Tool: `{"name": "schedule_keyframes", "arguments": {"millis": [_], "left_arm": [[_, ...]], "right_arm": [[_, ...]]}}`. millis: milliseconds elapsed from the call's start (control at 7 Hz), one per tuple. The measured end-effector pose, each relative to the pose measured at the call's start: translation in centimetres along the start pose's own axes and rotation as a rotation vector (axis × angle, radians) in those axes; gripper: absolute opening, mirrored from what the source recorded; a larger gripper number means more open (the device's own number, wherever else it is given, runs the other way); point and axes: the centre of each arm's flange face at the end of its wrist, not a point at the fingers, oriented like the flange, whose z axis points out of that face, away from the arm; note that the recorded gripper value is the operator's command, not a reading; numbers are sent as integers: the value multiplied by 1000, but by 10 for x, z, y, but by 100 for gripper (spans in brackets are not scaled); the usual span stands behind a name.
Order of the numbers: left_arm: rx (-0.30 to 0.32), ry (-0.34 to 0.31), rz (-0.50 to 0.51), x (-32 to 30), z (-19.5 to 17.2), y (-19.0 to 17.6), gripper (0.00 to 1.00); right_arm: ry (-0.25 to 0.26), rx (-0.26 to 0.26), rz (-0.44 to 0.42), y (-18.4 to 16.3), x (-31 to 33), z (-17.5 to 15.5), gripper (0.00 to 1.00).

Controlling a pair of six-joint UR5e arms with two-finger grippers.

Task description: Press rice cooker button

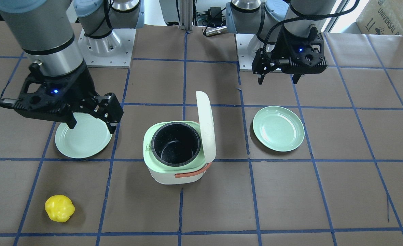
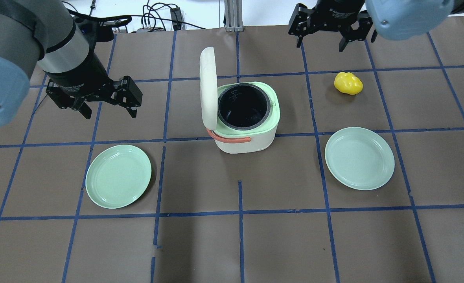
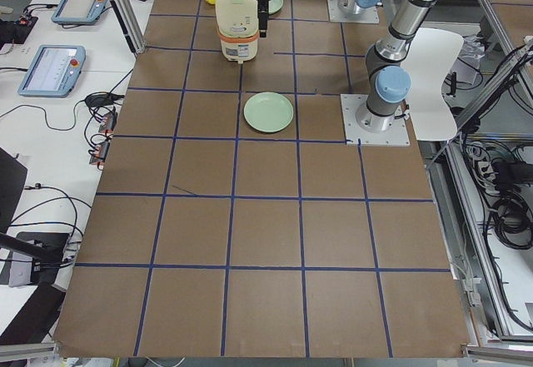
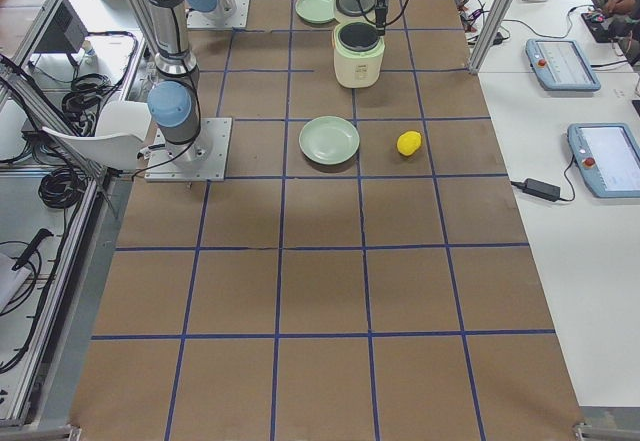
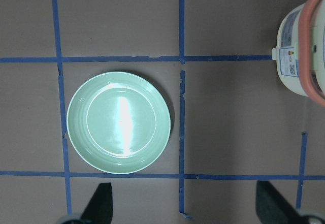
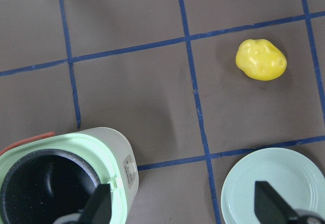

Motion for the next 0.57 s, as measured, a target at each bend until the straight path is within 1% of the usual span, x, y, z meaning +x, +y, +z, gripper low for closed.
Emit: {"name": "schedule_keyframes", "arguments": {"millis": [143,429,571], "left_arm": [[0,0,0,0,0,0,100],[0,0,0,0,0,0,100],[0,0,0,0,0,0,100]], "right_arm": [[9,1,10,-7,19,1,100],[36,-15,-52,-2,40,8,100],[39,-25,-68,3,42,10,100]]}}
